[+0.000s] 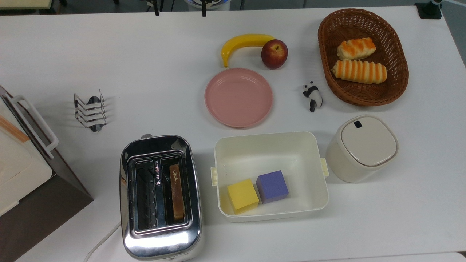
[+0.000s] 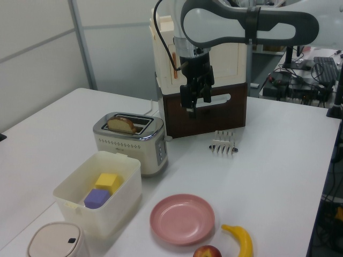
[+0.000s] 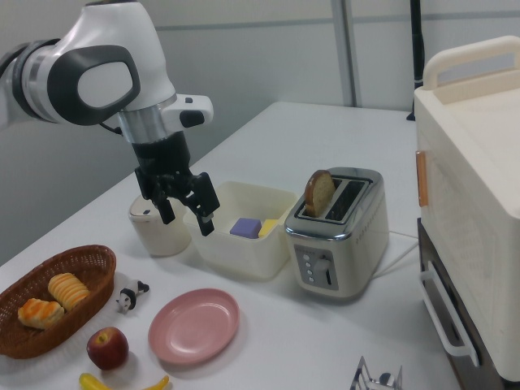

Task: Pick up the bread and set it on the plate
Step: 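Move the open gripper from rest toward the silver toaster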

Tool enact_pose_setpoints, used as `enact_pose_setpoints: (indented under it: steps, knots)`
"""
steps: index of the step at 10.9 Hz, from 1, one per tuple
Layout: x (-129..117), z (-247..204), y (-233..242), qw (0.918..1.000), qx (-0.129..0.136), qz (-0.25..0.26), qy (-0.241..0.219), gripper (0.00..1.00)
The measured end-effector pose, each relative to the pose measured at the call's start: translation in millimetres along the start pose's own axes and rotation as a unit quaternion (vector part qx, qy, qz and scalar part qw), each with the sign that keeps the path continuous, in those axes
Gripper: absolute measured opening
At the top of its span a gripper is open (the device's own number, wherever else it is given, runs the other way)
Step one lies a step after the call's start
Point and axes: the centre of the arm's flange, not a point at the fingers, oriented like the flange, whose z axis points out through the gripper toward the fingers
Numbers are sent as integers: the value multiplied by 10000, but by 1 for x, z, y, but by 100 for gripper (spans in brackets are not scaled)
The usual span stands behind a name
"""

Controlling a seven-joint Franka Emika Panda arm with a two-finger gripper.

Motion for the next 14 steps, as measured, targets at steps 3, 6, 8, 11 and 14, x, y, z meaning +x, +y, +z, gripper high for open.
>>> enact_pose_setpoints:
  steps: [3, 6, 8, 11, 14]
  knots:
    - [0, 2, -1, 10000, 1, -8, -21, 100]
    - [0, 2, -1, 10000, 1, -11, -22, 100]
    - [0, 2, -1, 10000, 1, -11, -22, 100]
    - [6, -3, -1, 9997, -6, -11, 237, 100]
    - [25, -1, 0, 9970, -15, -12, 771, 100]
